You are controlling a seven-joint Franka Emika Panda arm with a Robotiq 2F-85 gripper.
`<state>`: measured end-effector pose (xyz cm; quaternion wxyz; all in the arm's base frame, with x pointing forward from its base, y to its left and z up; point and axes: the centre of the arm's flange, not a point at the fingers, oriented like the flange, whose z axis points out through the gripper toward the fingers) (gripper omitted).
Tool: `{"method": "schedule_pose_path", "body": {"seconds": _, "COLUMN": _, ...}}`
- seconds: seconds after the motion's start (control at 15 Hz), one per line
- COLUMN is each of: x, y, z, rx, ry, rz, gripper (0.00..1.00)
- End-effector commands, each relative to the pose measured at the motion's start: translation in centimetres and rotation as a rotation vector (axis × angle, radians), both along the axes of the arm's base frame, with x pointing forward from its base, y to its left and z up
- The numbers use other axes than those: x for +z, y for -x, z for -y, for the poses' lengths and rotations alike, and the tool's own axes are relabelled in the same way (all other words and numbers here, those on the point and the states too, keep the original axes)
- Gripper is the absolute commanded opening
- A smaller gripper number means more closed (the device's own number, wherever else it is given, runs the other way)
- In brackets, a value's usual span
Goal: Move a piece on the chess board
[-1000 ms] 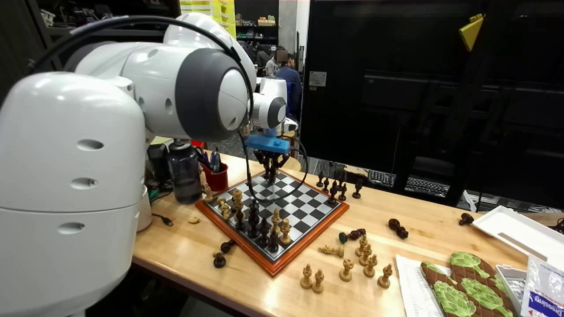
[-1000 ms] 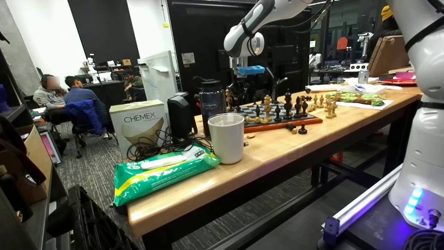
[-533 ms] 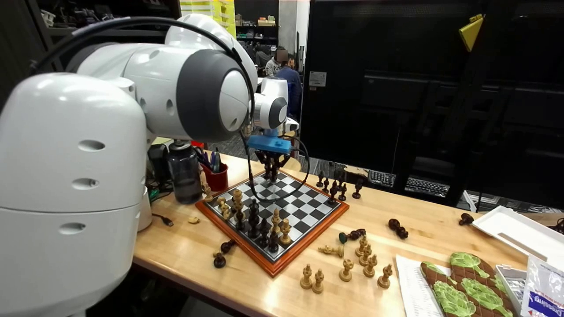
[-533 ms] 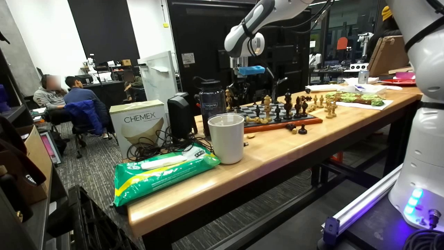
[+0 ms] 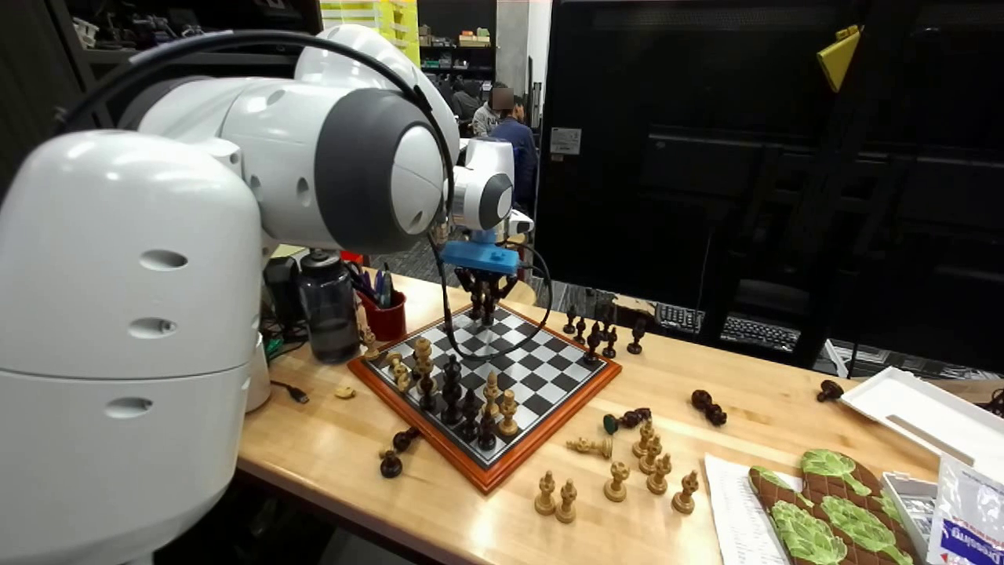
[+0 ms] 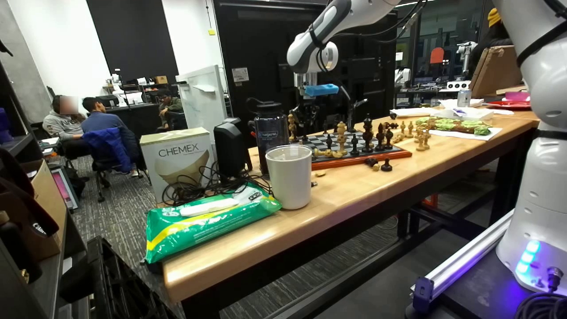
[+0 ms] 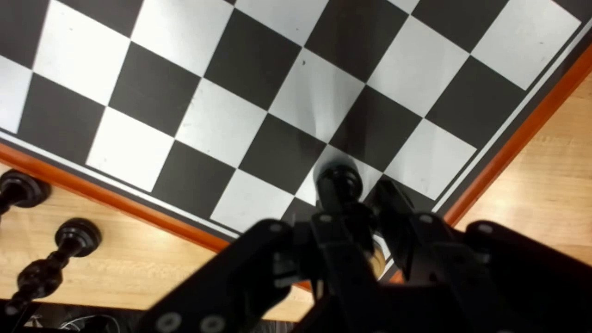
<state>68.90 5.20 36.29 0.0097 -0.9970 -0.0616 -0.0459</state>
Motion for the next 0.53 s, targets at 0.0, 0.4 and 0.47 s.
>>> {"method": "schedule_pose_path", "body": {"seconds": 0.0, "x": 0.5, "y": 0.0, "z": 0.0, "rx": 0.014, "ry": -0.006, "rz": 0.006, "gripper": 0.58}}
{"method": "schedule_pose_path", "body": {"seconds": 0.4, "x": 1.0, "y": 0.5, "z": -0.8, "rx": 0.024, "ry": -0.009, "rz": 0.004, "gripper": 0.98}}
{"method": "schedule_pose_path", "body": {"seconds": 0.47, "x": 1.2, "y": 0.6, "z": -1.1, "rx": 0.028, "ry": -0.007, "rz": 0.004, "gripper": 1.0}}
